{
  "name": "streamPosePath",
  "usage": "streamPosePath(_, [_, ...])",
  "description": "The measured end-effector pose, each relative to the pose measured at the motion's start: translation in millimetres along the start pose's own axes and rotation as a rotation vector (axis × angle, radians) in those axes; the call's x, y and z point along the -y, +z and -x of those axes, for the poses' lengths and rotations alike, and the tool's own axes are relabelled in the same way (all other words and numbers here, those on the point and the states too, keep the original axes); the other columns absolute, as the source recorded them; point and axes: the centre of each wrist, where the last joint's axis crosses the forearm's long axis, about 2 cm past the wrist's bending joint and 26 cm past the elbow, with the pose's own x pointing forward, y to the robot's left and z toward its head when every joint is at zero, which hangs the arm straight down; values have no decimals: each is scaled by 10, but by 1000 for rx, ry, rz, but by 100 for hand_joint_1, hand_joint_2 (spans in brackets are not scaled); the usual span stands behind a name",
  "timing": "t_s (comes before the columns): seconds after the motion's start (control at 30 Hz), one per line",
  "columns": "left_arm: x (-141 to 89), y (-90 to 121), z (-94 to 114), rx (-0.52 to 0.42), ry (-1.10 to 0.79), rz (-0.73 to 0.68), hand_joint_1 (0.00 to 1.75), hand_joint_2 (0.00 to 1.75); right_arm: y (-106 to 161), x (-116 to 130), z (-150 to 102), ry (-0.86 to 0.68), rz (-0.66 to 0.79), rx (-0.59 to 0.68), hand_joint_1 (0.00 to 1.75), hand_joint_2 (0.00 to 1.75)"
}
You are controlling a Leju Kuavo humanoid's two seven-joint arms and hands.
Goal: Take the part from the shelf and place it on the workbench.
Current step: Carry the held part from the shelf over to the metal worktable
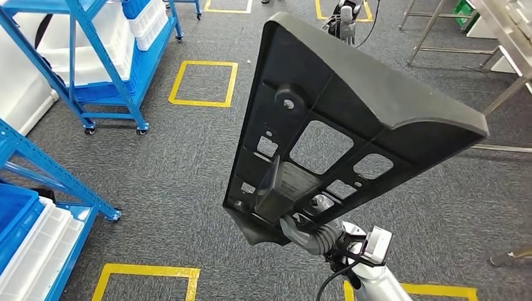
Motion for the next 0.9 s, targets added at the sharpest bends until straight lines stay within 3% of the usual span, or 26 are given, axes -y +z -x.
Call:
streamPosePath(0.53, [-24, -9, -23, -5, 20, -34, 0, 175, -209, 15, 28, -31, -29, 42, 175, 175])
streamPosePath(0.9, [-45, 11, 40, -12, 11, -30, 0, 175, -125, -27, 76, -43, 3, 23, 175, 175])
